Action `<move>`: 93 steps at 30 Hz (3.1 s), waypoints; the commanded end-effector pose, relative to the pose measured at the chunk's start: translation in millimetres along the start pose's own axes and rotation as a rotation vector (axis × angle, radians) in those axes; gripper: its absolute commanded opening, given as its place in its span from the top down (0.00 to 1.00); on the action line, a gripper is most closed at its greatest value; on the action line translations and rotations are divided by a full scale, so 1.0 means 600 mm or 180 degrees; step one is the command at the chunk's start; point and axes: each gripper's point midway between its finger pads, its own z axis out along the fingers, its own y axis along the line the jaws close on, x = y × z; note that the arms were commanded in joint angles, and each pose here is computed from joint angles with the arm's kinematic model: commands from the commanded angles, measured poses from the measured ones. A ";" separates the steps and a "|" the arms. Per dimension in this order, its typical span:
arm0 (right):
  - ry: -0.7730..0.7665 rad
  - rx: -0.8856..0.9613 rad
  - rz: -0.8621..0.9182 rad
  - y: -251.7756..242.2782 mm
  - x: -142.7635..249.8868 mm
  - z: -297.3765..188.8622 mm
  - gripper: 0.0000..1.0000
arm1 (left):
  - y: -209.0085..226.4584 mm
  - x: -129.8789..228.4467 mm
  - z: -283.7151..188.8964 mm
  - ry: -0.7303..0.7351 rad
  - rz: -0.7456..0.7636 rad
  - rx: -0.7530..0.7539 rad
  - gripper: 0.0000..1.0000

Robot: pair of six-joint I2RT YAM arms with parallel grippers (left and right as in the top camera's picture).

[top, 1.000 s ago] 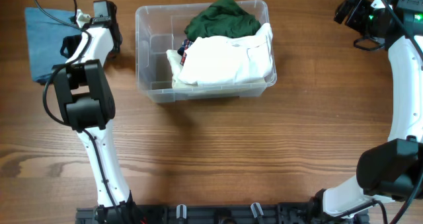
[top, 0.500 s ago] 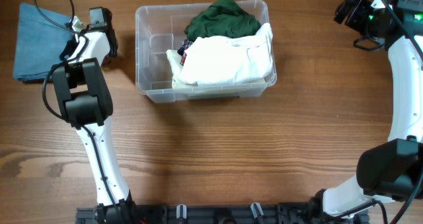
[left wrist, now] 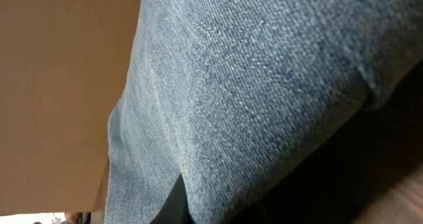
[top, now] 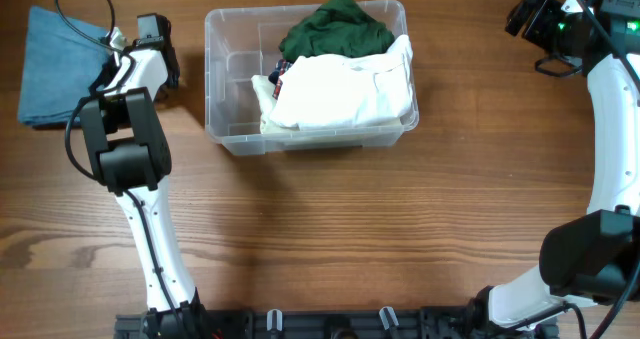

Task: Pack container
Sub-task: 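Grasp the light-blue cloth's edge with the left gripper, then lift the light-blue cloth and carry it right into the bin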

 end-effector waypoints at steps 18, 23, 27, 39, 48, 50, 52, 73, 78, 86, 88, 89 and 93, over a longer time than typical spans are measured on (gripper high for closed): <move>0.0048 0.0036 0.0050 -0.004 0.006 0.011 0.00 | 0.151 -0.123 -0.345 -0.0693 -0.0819 0.2118 0.96; 0.0048 0.0036 0.0049 -0.004 0.006 0.011 0.00 | 0.147 -0.097 -0.357 -0.0512 -0.0751 0.2322 0.96; 0.0048 0.0036 0.0049 -0.004 0.006 0.011 0.00 | 0.155 -0.077 -0.370 -0.0382 -0.0723 0.2472 0.96; 0.0048 0.0036 0.0049 -0.004 0.006 0.011 0.00 | 0.296 -0.079 -0.465 -0.0524 -0.1446 0.3243 0.96; 0.0048 0.0036 0.0050 -0.004 0.006 0.011 0.00 | 0.340 -0.035 -0.591 -0.0270 -0.1560 0.4539 0.96; 0.0048 0.0036 0.0049 -0.004 0.006 0.011 0.00 | 0.341 -0.026 -0.618 -0.0158 -0.1536 0.4827 0.96; 0.0048 0.0036 0.0050 -0.004 0.006 0.011 0.00 | 0.339 -0.020 -0.640 -0.0082 -0.1501 0.5026 0.96; 0.0048 0.0036 0.0049 -0.004 0.006 0.011 0.00 | 0.303 0.054 -0.736 0.0110 -0.0784 0.5397 0.96; 0.0048 0.0036 0.0048 -0.004 0.006 0.011 0.00 | 0.297 0.083 -0.730 0.0179 -0.0507 0.5327 0.96; 0.0048 0.0035 0.0049 -0.004 0.006 0.011 0.00 | 0.260 0.091 -0.733 0.0283 -0.0302 0.5295 0.96; 0.0048 0.0036 0.0049 -0.004 0.006 0.011 0.00 | 0.243 0.097 -0.738 0.0302 -0.0174 0.5285 0.96; 0.0048 0.0036 0.0050 -0.004 0.006 0.011 0.00 | 0.234 0.100 -0.739 0.0337 -0.0132 0.5277 0.96; 0.0048 0.0036 0.0049 -0.004 0.006 0.011 0.00 | 0.206 0.108 -0.728 0.0455 0.0028 0.5201 0.96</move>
